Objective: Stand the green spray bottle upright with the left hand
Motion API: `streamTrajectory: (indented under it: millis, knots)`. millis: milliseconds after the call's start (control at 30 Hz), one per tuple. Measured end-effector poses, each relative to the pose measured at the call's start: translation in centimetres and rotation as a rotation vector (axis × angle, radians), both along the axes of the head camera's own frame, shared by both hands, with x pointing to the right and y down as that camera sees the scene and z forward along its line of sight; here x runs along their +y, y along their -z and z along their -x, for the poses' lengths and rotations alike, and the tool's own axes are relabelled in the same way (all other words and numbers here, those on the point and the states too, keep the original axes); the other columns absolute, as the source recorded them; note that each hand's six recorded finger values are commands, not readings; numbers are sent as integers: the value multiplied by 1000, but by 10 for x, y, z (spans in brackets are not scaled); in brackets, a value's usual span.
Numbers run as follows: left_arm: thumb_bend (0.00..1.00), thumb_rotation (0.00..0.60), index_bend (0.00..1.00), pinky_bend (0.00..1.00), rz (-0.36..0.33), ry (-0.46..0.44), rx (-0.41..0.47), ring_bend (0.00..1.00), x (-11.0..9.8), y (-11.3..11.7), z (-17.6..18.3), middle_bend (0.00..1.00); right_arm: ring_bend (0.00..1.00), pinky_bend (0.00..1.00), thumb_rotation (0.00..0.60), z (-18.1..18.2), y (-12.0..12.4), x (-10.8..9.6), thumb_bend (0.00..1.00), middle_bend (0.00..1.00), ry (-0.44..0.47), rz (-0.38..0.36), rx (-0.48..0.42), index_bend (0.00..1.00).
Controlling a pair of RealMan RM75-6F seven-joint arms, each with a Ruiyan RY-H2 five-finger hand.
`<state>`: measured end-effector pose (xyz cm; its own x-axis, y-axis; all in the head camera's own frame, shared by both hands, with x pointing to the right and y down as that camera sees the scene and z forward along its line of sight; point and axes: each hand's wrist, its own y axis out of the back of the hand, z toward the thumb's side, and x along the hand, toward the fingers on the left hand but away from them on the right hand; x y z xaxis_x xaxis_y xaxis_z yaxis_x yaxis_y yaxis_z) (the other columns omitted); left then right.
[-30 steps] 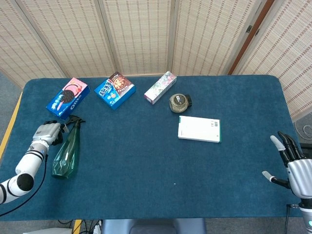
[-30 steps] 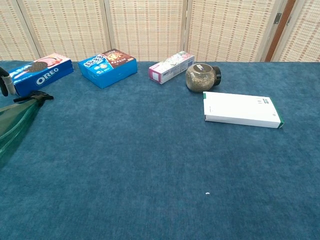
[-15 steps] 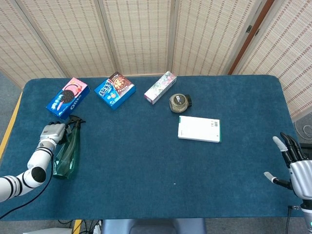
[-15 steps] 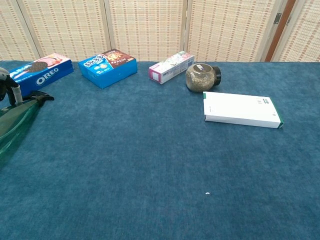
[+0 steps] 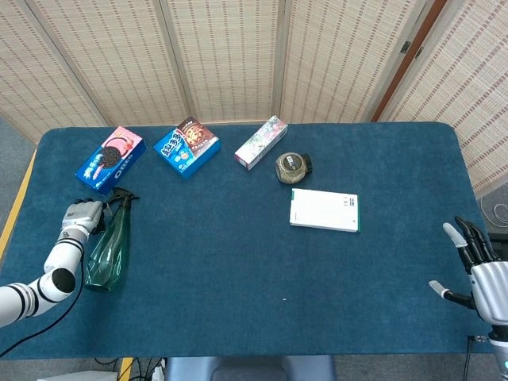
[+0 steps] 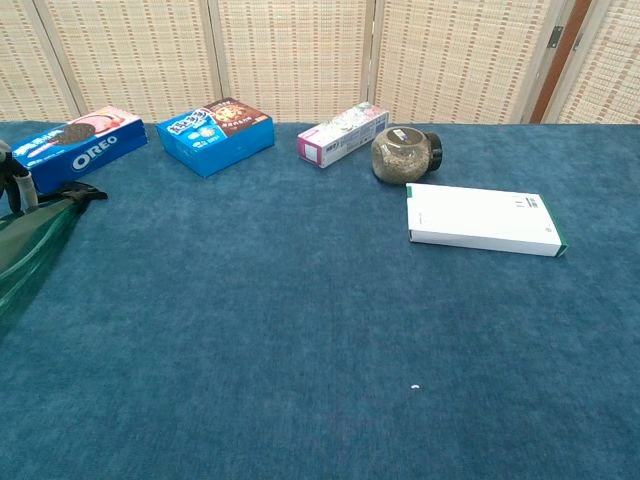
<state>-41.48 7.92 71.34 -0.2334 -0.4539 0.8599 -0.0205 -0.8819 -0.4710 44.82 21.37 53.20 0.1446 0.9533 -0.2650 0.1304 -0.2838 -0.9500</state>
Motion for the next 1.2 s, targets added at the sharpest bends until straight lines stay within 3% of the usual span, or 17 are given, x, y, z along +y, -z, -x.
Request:
streamTrajectory:
  millis: [467, 1200]
  knots:
    - [950, 600, 288, 0, 51, 8, 106, 71, 9, -1, -24, 308, 0, 422, 600, 1, -2, 0, 0, 0, 1, 6, -2, 0]
    - [950, 600, 289, 0, 91, -201, 295, 71, 47, 33, -104, 308, 0, 422, 600, -1, -4, 2, 0, 0, -3, 10, -4, 0]
